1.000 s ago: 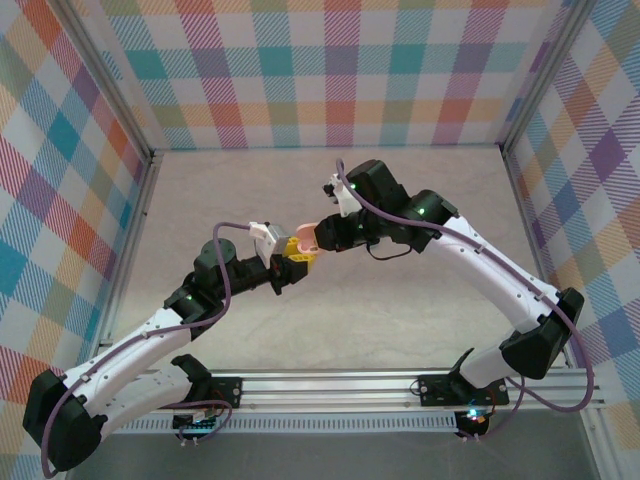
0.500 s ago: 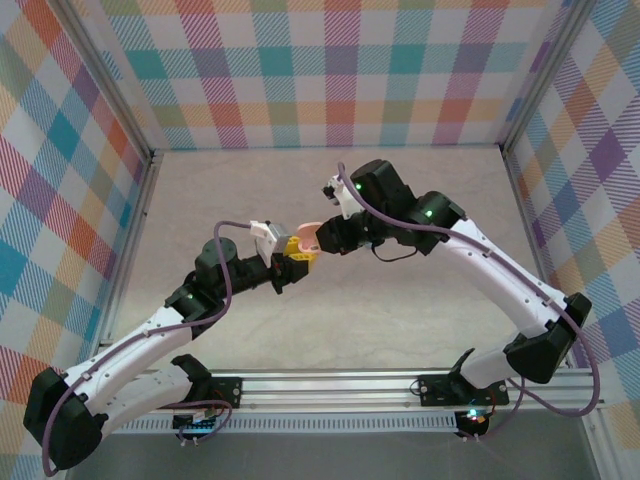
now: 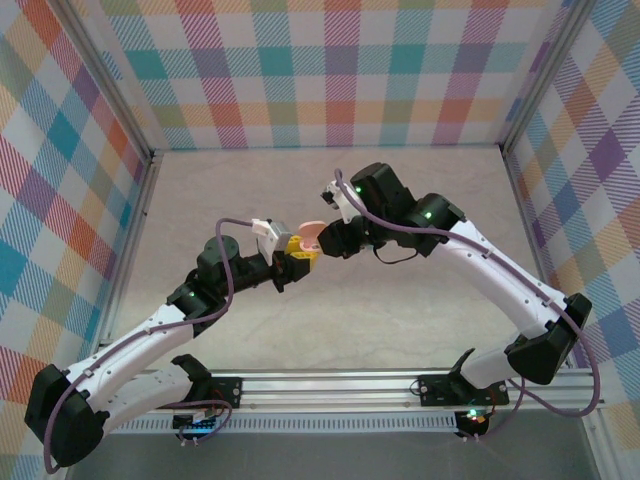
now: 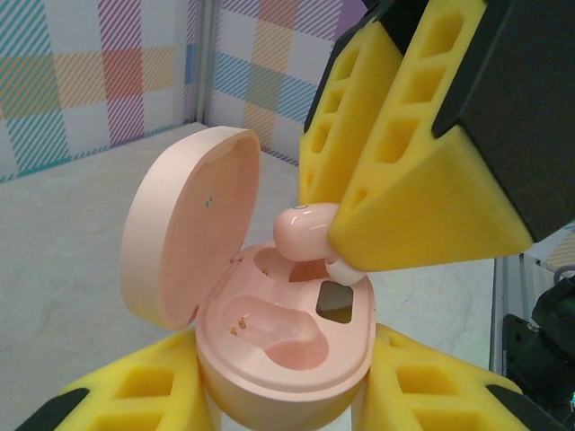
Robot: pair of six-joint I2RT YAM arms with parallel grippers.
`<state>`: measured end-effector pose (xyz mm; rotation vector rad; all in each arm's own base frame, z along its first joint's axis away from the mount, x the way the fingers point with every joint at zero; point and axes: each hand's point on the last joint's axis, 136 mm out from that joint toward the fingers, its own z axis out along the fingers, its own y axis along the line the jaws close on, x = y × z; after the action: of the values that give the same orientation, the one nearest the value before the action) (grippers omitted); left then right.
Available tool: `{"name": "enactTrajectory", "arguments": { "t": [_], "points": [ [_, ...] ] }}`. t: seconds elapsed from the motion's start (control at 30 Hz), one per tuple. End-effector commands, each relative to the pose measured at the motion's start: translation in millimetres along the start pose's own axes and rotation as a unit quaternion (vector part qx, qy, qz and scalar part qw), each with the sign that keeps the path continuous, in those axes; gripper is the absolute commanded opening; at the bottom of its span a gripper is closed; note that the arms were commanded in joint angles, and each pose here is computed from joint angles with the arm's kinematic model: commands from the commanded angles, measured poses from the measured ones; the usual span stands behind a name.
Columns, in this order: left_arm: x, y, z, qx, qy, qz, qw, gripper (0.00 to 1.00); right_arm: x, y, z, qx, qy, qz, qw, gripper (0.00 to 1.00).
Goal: Insert the wireless bluetooth earbuds into the charging case
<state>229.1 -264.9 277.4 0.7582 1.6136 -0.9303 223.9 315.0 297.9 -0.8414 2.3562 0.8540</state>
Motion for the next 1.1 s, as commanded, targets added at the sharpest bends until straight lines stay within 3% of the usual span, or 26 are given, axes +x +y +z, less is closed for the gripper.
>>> {"name": "enactTrajectory", "arguments": {
  "t": [0.0,0.4,1.07],
  "points": [
    [-21.6,-5.5,-2.3,0.011,-0.028,0.002,1.000,0.29,-0.5,-7.7,-0.9,0.017,-0.007,-0.012,1.000,0.24],
    [-19.8,-6.2,-2.4,0.014,-0.028,-0.002,1.000,0.29,-7.7,-5.5,-2.9,0.015,-0.019,-0.044,0.999,0.24],
    [-25.0,-7.1,-1.8,0.016,-0.032,-0.001,0.999,0.29,11.6,-4.9,6.4,0.003,0.005,-0.079,0.997,0.28]
  ]
}}
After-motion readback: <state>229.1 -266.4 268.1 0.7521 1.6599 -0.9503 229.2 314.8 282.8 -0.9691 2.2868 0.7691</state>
